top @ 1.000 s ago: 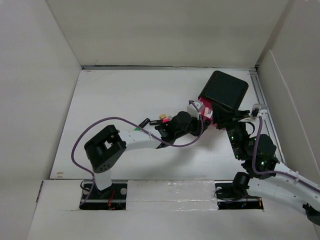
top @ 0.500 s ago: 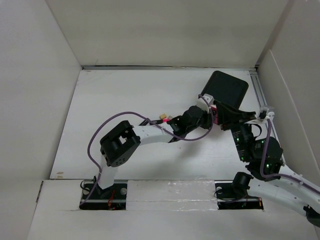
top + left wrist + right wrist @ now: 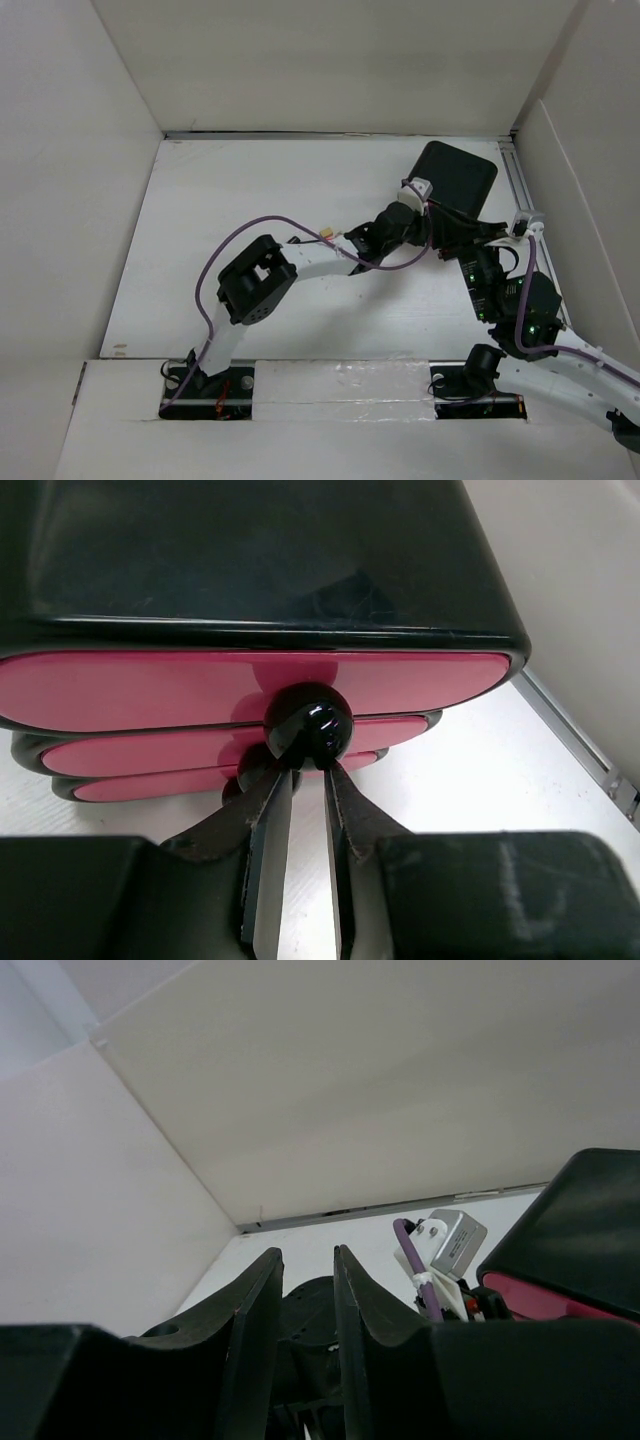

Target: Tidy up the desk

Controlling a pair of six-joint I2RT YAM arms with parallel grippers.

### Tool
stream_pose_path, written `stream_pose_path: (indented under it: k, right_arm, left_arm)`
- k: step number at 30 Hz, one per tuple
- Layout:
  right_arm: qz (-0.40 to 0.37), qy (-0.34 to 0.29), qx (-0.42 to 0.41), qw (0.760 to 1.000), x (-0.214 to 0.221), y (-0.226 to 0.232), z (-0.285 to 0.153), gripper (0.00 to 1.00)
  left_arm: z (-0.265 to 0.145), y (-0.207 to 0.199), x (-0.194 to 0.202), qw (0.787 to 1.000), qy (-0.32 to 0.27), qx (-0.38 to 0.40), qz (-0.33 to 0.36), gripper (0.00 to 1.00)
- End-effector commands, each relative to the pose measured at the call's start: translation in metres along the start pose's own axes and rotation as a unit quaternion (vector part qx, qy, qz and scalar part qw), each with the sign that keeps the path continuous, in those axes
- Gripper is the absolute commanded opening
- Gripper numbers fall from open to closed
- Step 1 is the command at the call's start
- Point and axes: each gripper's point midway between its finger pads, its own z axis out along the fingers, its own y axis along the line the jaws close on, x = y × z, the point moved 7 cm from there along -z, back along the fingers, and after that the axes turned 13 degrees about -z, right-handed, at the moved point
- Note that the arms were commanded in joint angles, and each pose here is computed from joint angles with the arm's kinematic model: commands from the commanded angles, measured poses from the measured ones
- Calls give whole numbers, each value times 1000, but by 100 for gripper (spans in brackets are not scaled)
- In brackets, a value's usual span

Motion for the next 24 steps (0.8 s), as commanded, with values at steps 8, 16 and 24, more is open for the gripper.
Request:
stream_pose_path:
  k: [8, 16, 24]
  right_arm:
    - [14, -19, -3, 1000, -14, 2, 2, 33]
    - [13, -16, -3, 1000, -12, 3, 4, 33]
    - [11, -15, -4, 1000, -12, 3, 4, 33]
  left_arm:
    - [-9, -13, -31, 998, -55, 13, -14, 57]
    - [-56, -29, -44, 995, -102, 20, -8, 59]
    - [-26, -11, -9, 999, -49, -19, 4, 53]
